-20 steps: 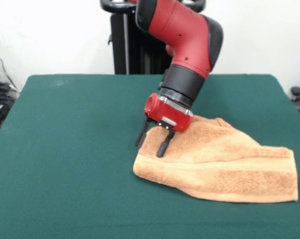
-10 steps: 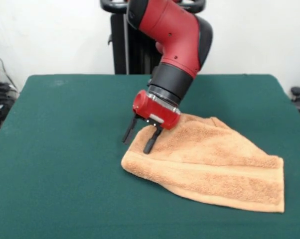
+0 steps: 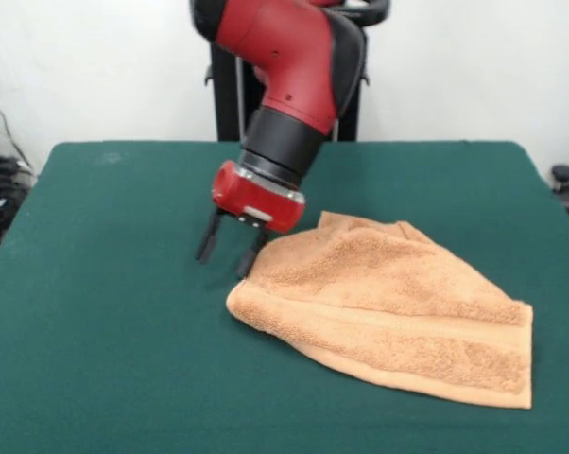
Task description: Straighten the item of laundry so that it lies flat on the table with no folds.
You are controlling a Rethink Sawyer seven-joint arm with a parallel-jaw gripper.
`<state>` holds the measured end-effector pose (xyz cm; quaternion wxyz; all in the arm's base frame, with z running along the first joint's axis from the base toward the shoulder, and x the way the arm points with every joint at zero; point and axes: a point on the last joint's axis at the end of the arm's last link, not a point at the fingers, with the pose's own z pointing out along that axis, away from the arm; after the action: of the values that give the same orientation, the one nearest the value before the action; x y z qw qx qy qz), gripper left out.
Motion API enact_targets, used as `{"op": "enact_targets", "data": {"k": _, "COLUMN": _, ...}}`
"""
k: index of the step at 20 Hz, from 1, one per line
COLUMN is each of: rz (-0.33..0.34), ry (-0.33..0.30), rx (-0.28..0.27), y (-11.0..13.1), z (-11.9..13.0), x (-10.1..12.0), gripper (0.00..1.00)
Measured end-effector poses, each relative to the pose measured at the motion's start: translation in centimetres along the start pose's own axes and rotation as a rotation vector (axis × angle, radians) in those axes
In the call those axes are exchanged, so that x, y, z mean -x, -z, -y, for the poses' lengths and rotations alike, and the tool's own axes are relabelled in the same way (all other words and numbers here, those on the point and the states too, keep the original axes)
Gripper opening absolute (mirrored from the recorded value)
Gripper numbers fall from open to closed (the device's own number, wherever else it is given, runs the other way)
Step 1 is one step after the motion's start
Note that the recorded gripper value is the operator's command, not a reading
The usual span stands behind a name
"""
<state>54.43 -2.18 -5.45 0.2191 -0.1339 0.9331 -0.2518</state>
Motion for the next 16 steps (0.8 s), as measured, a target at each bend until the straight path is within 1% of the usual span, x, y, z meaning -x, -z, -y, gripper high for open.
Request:
{"op": "enact_targets", "data": {"k": 2, "rz": -0.027, "ry": -0.008, "rx": 0.000, "y": -0.1, "z": 1.0, "x": -0.4, "gripper": 1.00}}
{"op": "enact_targets", "data": {"k": 5, "rz": -0.061, "ry": -0.013, "rx": 0.005, "y": 0.1, "z": 1.7, "x": -0.6, "gripper": 1.00}}
{"op": "enact_targets", "data": {"k": 9, "rz": -0.100, "ry": -0.022, "rx": 0.048, "y": 0.7, "z": 1.7, "x": -0.1, "gripper": 1.00}}
{"op": "enact_targets", "data": {"k": 12, "rz": -0.144, "ry": -0.047, "rx": 0.096, "y": 0.9, "z": 1.9, "x": 0.2, "gripper": 1.00}}
{"op": "enact_targets", "data": {"k": 14, "rz": -0.175, "ry": -0.071, "rx": 0.126, "y": 0.9, "z": 2.3, "x": 0.3, "gripper": 1.00}}
{"op": "enact_targets", "data": {"k": 16, "rz": -0.220, "ry": -0.111, "rx": 0.164, "y": 1.1, "z": 3.1, "x": 0.8, "gripper": 1.00}}
